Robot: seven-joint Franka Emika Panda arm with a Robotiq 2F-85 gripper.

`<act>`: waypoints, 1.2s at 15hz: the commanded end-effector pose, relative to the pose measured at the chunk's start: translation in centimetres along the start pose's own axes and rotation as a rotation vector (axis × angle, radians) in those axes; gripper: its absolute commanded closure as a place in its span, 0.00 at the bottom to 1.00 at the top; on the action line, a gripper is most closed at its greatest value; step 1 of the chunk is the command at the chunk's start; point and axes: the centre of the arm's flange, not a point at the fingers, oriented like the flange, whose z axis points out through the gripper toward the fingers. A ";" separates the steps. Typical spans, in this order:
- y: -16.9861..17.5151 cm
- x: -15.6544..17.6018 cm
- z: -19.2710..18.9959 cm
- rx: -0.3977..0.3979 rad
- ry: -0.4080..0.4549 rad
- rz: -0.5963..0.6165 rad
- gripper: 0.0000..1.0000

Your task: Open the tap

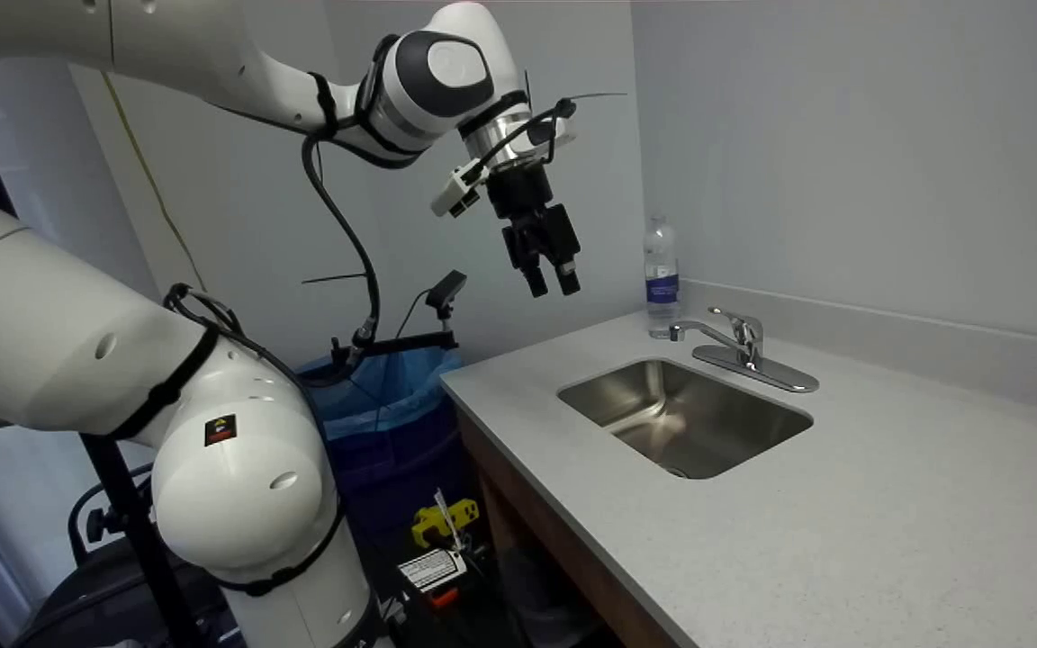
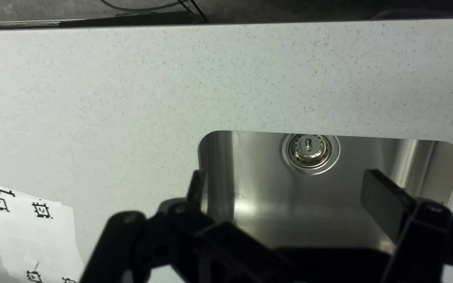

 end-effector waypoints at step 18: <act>-1.4 6.0 3.3 0.070 -0.029 -0.057 0.00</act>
